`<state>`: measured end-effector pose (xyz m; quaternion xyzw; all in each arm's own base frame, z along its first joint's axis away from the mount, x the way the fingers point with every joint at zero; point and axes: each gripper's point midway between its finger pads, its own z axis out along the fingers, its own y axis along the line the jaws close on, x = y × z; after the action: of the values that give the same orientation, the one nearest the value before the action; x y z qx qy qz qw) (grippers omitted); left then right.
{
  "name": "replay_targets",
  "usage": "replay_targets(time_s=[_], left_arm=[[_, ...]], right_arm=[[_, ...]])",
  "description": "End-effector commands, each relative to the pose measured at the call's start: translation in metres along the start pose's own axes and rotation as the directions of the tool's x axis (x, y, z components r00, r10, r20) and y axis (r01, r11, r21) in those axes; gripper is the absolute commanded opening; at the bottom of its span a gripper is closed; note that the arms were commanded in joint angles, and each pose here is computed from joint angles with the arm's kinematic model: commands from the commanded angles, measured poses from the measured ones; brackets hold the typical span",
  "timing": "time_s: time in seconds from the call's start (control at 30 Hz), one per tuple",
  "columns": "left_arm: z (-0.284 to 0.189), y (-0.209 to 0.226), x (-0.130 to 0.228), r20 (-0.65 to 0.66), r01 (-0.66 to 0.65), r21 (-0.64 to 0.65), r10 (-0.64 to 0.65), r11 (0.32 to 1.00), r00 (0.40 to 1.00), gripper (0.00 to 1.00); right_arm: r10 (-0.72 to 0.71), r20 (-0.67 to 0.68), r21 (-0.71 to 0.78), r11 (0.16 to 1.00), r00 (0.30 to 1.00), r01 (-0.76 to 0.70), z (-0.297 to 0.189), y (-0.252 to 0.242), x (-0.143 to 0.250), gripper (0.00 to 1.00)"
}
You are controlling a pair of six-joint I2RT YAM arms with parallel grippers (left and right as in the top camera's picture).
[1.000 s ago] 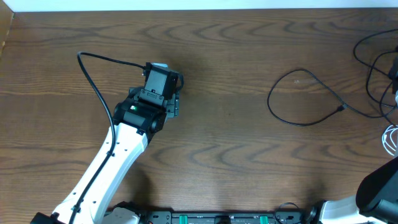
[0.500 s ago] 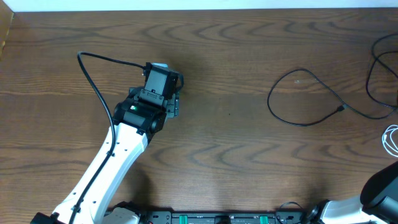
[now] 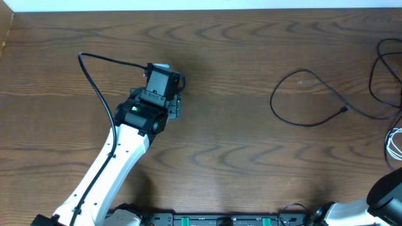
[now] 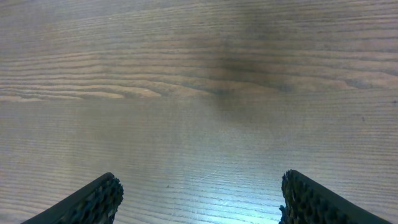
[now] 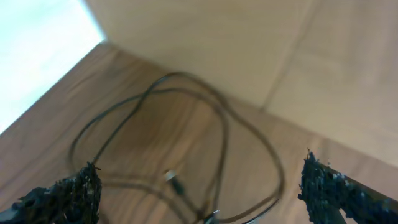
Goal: Untangle cables
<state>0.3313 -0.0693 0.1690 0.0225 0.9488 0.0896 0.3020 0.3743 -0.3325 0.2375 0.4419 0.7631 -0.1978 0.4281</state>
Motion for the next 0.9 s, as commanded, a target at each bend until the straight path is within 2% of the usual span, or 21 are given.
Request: replay_targets(time_s=[0.0, 0.3, 0.43, 0.6, 0.87], left_arm=[[0.003, 0.002, 0.004, -0.014, -0.016, -0.009, 0.016, 1.000, 1.000, 0.83], [0.003, 0.002, 0.004, -0.014, -0.016, -0.009, 0.016, 1.000, 1.000, 0.83], [0.003, 0.002, 0.004, -0.014, -0.016, -0.009, 0.016, 1.000, 1.000, 0.83], [0.003, 0.002, 0.004, -0.014, -0.016, -0.009, 0.016, 1.000, 1.000, 0.83], [0.003, 0.002, 0.004, -0.014, -0.016, -0.009, 0.016, 1.000, 1.000, 0.83]], right_arm=[[-0.110, -0.135, -0.356, 0.933, 0.985, 0.055, -0.023, 0.081, 0.036, 0.99], [-0.321, -0.364, -0.484, 0.867, 0.874, 0.117, -0.080, 0.152, 0.141, 0.99], [-0.435, -0.376, -0.556, 0.812, 0.818, 0.177, -0.106, 0.180, 0.184, 0.99], [-0.599, -0.338, -0.660, 0.701, 0.726, 0.270, -0.144, 0.210, 0.251, 0.99], [-0.736, -0.330, -0.734, 0.594, 0.591, 0.331, -0.187, 0.212, 0.345, 0.99]])
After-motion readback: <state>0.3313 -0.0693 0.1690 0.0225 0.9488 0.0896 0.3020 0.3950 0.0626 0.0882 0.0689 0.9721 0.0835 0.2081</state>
